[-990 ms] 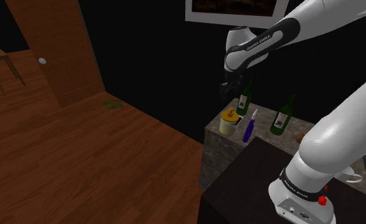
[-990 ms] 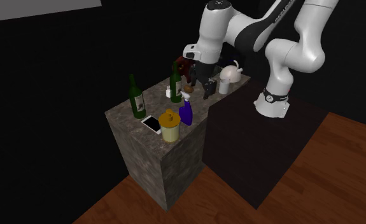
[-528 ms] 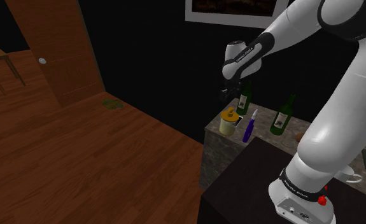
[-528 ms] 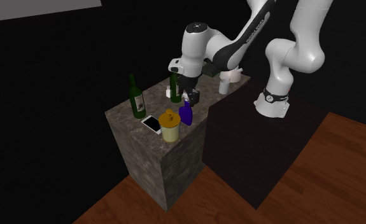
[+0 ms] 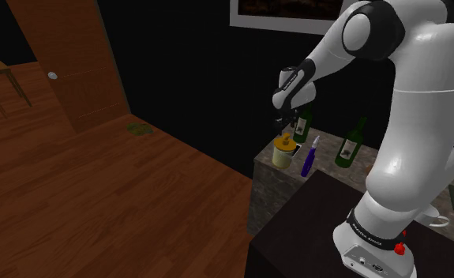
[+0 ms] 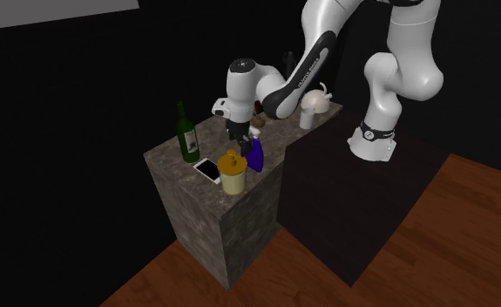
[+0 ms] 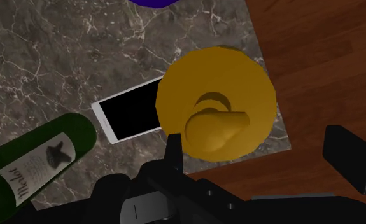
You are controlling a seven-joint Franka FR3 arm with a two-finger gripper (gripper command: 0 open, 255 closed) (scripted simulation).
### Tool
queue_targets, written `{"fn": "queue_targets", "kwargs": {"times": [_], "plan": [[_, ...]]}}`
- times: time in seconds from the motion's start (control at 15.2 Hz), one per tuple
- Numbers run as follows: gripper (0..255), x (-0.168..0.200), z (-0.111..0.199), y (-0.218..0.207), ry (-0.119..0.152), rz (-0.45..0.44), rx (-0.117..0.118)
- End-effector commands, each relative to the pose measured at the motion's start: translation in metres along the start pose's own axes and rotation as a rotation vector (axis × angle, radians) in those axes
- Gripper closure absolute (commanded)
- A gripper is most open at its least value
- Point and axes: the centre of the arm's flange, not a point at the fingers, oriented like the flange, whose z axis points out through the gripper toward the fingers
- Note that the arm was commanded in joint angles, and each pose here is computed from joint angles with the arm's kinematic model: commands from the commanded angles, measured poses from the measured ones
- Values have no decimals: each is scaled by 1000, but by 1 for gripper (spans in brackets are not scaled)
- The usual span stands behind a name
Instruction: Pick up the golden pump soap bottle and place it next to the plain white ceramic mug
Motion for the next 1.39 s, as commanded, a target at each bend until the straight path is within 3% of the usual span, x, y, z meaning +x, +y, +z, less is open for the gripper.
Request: {"fn": "queue_targets", "kwargs": {"times": [0.0, 0.59, 1.12, 1.19, 1.32], "plan": [[0, 9, 25, 10, -6, 4, -5], [0, 13, 76, 16, -9, 6, -7], [0, 13, 76, 16, -9, 6, -7], [255, 13, 76, 16, -9, 6, -7], [255, 13, 76, 16, -9, 6, -7]]}}
